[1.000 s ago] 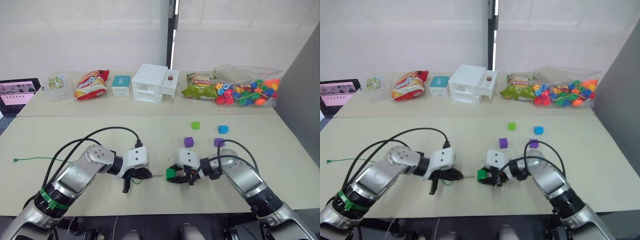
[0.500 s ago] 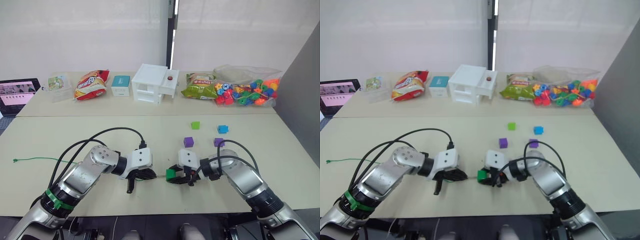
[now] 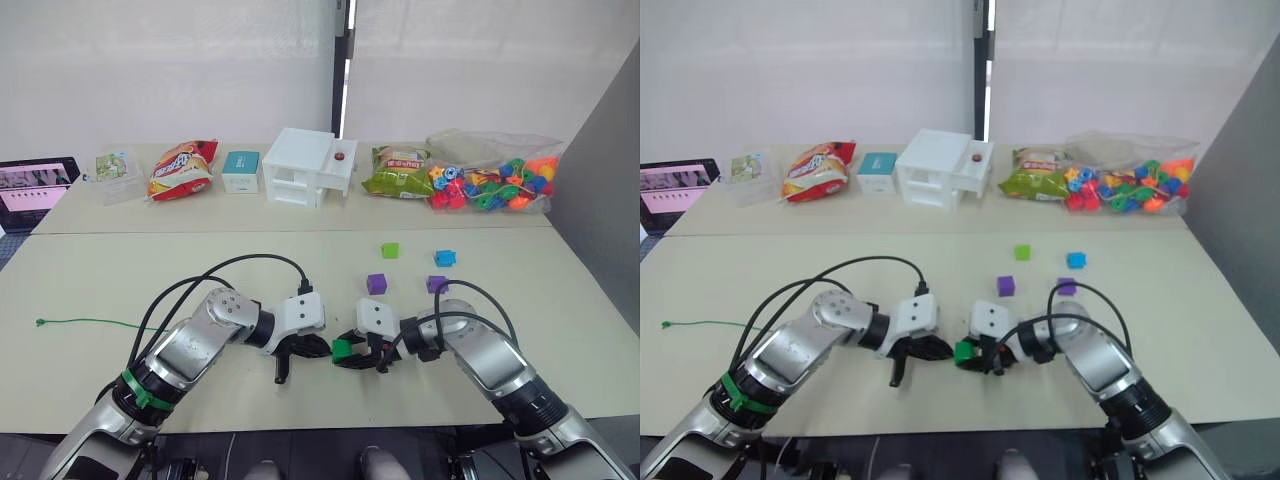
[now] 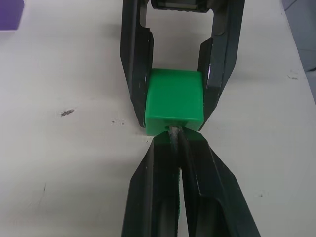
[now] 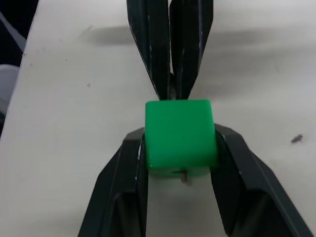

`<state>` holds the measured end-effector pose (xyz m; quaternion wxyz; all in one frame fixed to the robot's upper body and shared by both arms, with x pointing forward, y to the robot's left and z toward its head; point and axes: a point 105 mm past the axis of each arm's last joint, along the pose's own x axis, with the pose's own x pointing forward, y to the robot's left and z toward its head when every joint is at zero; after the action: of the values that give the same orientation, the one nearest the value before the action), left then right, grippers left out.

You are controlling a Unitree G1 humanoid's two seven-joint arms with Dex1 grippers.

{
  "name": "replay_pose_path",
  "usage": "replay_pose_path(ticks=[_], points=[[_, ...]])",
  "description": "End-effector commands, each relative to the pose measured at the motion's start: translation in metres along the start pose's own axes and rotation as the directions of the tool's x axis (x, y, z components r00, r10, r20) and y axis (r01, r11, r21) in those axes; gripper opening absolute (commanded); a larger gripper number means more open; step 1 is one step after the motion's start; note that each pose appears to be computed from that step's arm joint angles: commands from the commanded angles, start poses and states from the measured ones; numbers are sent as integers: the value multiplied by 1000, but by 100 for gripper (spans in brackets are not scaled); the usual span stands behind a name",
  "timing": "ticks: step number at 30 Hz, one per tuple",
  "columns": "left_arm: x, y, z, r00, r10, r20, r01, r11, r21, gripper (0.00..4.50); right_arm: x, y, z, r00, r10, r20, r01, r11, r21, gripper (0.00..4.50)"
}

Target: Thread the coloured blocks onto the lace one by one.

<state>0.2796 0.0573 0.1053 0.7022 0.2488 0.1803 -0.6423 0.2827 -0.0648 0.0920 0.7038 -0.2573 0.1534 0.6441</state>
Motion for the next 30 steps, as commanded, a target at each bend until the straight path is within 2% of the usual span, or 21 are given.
replay_pose_path(ticks=[1,3,6,9,11,17,20,23,26,30], points=[[9,-6,19,994,-36,105,32,999,43,0,3,0,4,1000,-21,17,22,1000,-5,119],[5,-5,22,988,-35,151,29,999,39,0,3,0,4,1000,-23,18,23,1000,0,119],[-6,-3,26,980,-33,194,28,999,30,101,3,2,4,999,-27,18,27,1000,5,119],[-24,9,20,982,33,188,-41,999,35,195,2,2,2,999,-36,17,35,999,16,119],[-37,8,15,981,14,196,-15,1000,4,257,1,3,1,999,-39,15,39,999,22,119],[-59,6,-15,990,17,138,-20,1000,17,257,0,0,0,999,-49,12,49,998,26,119],[-62,11,-22,988,50,149,-51,999,6,257,-1,-1,0,999,-53,10,53,998,25,119],[-60,10,-34,987,50,151,-48,999,-16,257,-1,-3,1,998,-58,10,58,998,23,119],[-50,7,-48,993,49,110,-51,999,16,257,-2,-4,2,998,-63,12,63,998,22,119],[-42,4,-52,993,44,113,-47,999,25,257,-3,-4,2,998,-69,10,69,997,19,119]])
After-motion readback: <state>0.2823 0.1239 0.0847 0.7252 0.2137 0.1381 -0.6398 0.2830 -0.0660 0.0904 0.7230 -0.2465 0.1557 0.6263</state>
